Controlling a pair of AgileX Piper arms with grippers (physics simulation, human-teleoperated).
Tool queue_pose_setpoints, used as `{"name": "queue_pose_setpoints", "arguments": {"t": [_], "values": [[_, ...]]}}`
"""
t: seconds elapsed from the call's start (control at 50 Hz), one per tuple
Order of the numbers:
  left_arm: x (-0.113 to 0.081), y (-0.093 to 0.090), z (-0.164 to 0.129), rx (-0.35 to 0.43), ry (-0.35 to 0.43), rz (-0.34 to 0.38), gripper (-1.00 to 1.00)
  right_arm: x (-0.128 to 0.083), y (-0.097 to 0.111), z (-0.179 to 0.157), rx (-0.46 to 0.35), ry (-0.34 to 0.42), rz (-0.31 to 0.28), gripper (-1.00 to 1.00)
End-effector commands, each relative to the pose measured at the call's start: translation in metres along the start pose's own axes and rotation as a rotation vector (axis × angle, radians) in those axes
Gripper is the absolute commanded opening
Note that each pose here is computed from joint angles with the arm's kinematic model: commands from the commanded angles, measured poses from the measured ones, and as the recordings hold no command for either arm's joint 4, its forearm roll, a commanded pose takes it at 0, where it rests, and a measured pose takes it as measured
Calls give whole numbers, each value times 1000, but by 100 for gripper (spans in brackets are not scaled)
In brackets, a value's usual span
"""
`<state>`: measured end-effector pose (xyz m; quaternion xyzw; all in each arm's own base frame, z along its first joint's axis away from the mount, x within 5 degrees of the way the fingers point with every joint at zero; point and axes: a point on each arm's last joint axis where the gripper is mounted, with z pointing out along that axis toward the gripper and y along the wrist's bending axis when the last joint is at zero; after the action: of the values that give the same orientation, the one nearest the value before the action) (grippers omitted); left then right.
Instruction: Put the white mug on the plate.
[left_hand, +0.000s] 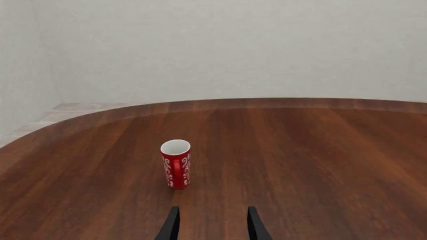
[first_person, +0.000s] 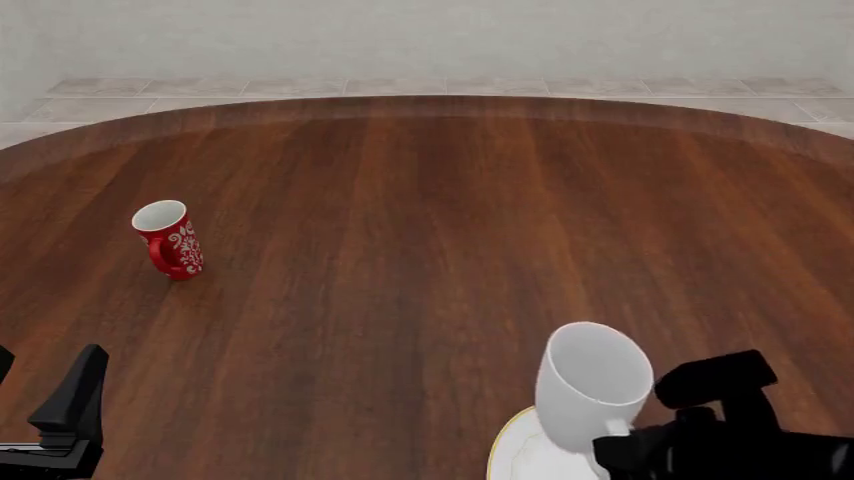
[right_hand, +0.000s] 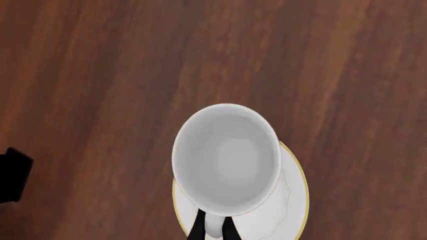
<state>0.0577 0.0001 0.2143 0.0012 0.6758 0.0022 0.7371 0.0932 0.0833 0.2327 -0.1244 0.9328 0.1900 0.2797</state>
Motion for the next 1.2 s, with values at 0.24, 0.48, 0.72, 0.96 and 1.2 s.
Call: {"name": "queue_pose_setpoints", "arguments": {"t": [0.24,0.48,0.72,0.96,1.2], "values": [[0,0,0,0,0,0,100,15,-5,-6,-9,15,-41,-100],[0,0,0,0,0,1,100,26,-9,1,-7,37,-51,-100],[0,0,0,0,0,0,100,30,-10,-1,-12,40,-55,-100],[0,0,0,0,0,0,100,37,-13,2,-6,53,-48,-100],[0,0,0,0,0,0,100,43,-16,6,-4,63,-46,-100]]}}
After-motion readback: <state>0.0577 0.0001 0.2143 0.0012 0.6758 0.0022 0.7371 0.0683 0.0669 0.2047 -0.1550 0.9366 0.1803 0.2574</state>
